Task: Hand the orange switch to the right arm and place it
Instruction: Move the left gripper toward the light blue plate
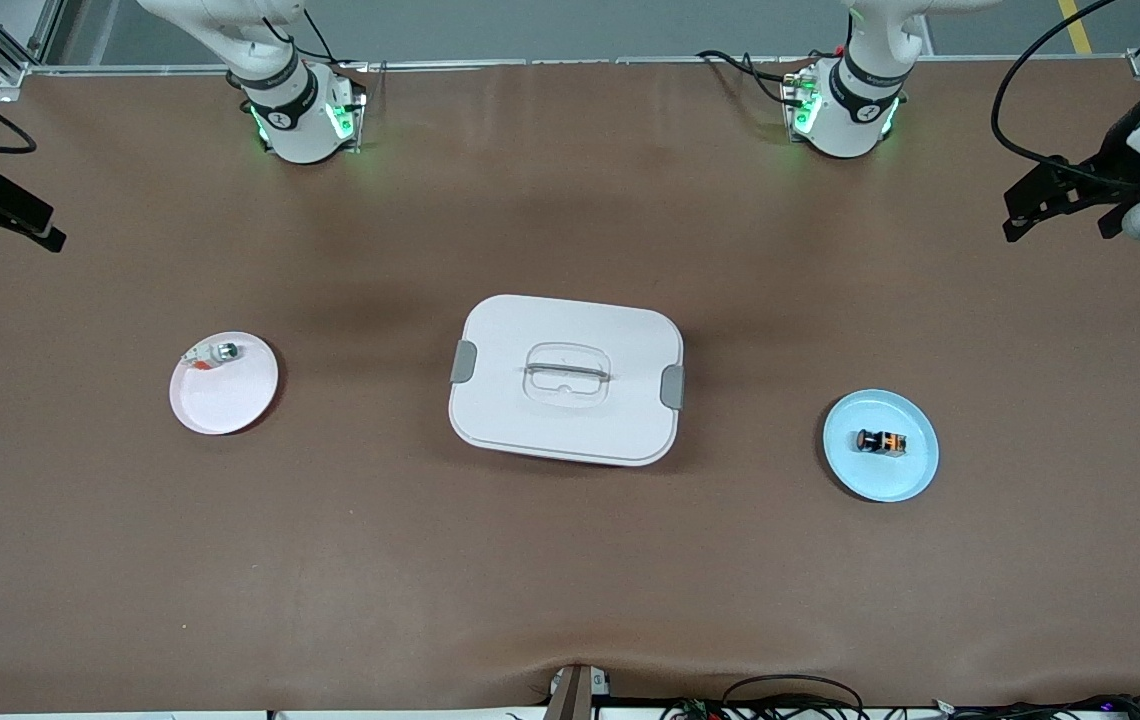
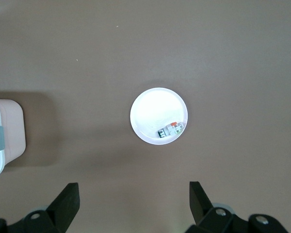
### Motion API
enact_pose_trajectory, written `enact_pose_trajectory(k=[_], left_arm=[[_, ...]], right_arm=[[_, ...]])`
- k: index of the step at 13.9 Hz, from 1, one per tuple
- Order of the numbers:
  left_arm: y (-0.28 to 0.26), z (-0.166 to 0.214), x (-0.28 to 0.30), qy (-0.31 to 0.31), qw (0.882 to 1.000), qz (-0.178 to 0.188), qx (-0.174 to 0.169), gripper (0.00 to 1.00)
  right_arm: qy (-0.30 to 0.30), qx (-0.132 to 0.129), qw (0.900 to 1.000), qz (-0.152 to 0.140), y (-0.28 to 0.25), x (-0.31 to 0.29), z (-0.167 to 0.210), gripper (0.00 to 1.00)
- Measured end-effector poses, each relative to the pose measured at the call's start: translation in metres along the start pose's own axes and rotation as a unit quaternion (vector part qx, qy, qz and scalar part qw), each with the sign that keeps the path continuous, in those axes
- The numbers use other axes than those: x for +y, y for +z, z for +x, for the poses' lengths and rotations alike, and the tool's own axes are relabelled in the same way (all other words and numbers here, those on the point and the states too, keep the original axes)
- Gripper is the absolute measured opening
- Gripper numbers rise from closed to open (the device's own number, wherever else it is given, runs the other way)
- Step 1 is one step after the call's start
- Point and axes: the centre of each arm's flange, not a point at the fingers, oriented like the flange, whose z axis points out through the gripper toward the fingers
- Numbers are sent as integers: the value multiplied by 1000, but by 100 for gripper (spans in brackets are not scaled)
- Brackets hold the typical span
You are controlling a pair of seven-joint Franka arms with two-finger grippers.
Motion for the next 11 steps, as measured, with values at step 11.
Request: enact_pose_trajectory(k=[11], left_arm=[[53,30,-4,-3,999,0,-43,100]], right_arm=[[1,0,1000,0,0,1,0,100]])
